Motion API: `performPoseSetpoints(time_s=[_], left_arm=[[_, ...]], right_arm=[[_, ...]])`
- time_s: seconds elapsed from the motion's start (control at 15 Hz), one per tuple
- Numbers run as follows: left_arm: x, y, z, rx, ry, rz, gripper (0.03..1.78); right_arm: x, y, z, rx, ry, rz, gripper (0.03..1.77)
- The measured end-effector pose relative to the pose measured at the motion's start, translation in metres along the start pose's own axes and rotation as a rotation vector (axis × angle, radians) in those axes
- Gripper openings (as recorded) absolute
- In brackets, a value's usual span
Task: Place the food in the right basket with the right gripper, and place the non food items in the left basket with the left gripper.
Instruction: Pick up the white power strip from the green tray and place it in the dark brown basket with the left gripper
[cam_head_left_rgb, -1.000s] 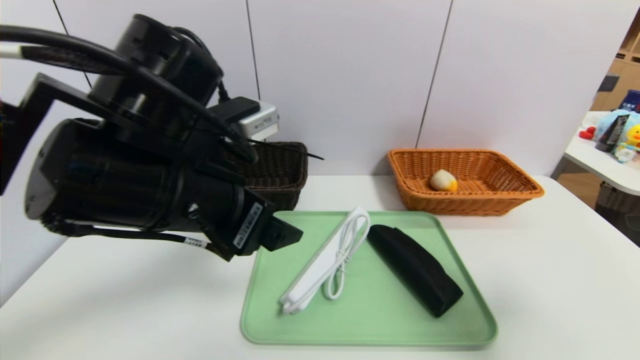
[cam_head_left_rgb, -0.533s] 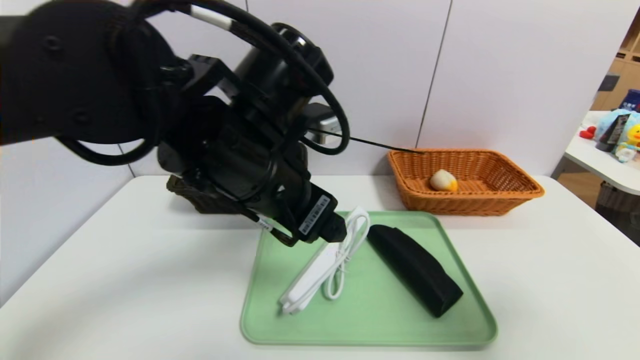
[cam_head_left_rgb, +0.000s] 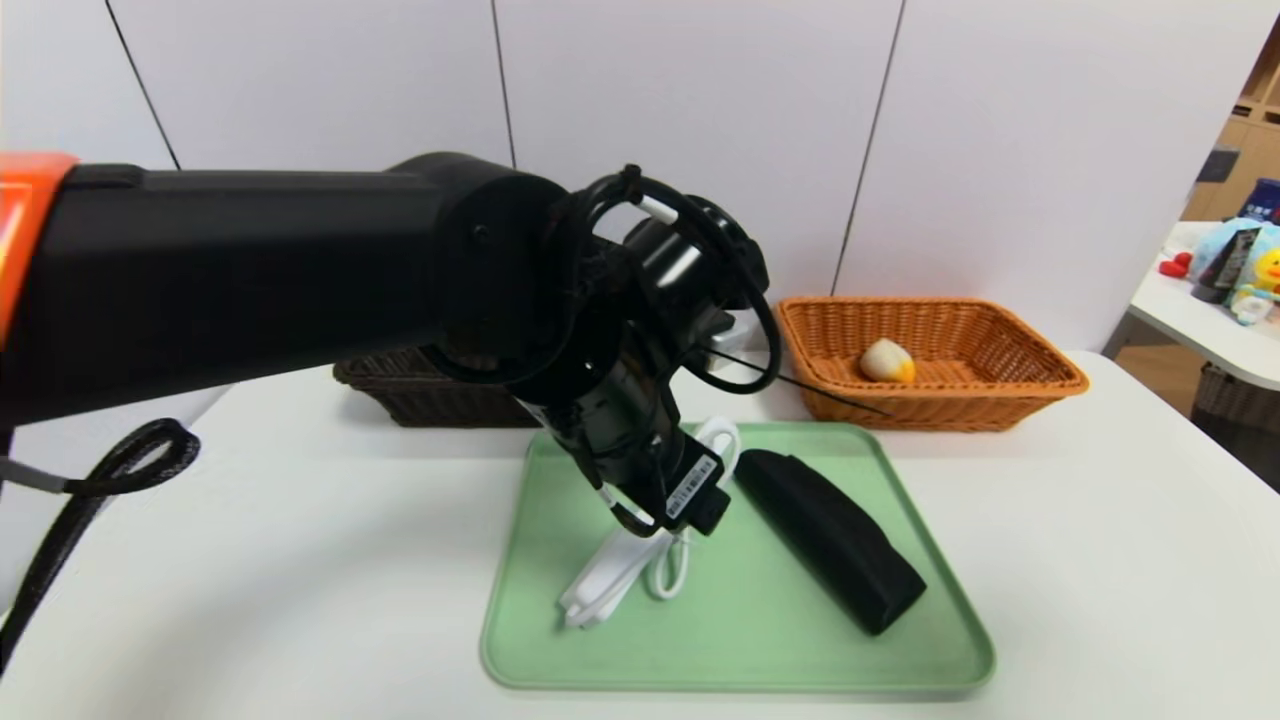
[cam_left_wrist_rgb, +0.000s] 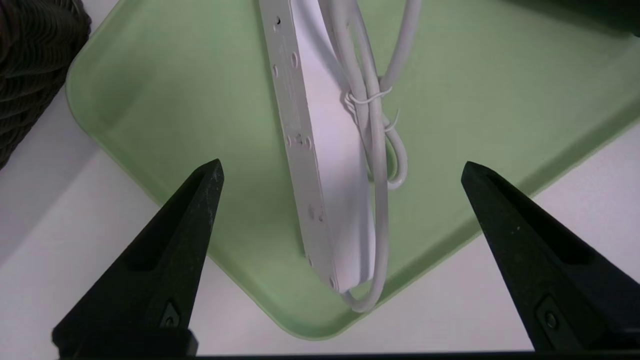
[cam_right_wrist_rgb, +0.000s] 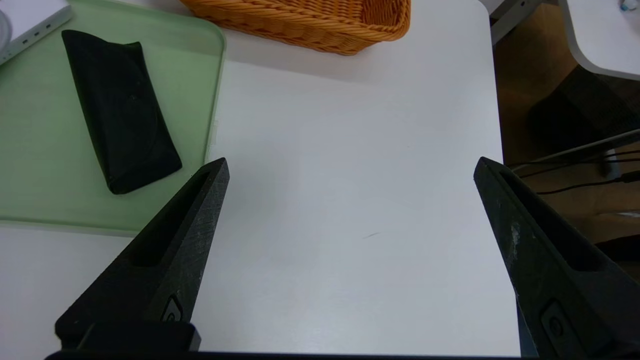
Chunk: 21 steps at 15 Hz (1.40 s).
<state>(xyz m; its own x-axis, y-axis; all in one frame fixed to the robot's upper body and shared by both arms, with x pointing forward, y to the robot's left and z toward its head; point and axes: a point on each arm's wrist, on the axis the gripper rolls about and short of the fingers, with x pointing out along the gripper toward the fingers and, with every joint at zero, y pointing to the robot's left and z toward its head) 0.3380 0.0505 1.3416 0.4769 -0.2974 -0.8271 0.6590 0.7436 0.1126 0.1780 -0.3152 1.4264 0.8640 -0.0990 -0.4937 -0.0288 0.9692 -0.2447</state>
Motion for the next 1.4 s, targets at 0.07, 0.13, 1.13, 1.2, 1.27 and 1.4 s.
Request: performPoseSetpoints(time_s=[0.07,0.13,1.13,1.2,1.27,1.4], left_arm=[[0.006,-0.001,0.003,-0.007,0.003,0.004,1.69],[0.012,-0.002,0.005,-0.010,0.004,0.011,1.69],[0.066,-0.022,0.004,0.019,0.076,0.100,1.69],[0.070,-0.022,0.004,0.018,0.077,0.105,1.69],[0.073,-0.023,0.003,0.018,0.079,0.106,1.69],[0.077,-0.023,0.003,0.020,0.088,0.109,1.69]], right_arm=[[0.000,0.000,0.000,0.000,0.001,-0.001,1.69],[0.001,0.000,0.001,-0.001,0.001,-0.003,1.69],[0.001,0.000,-0.003,-0.009,0.014,0.001,1.69],[0.000,0.000,-0.003,-0.009,0.012,0.002,1.69],[-0.001,0.000,-0.004,-0.011,0.012,0.001,1.69],[-0.001,0.000,-0.006,-0.013,0.013,0.001,1.69]])
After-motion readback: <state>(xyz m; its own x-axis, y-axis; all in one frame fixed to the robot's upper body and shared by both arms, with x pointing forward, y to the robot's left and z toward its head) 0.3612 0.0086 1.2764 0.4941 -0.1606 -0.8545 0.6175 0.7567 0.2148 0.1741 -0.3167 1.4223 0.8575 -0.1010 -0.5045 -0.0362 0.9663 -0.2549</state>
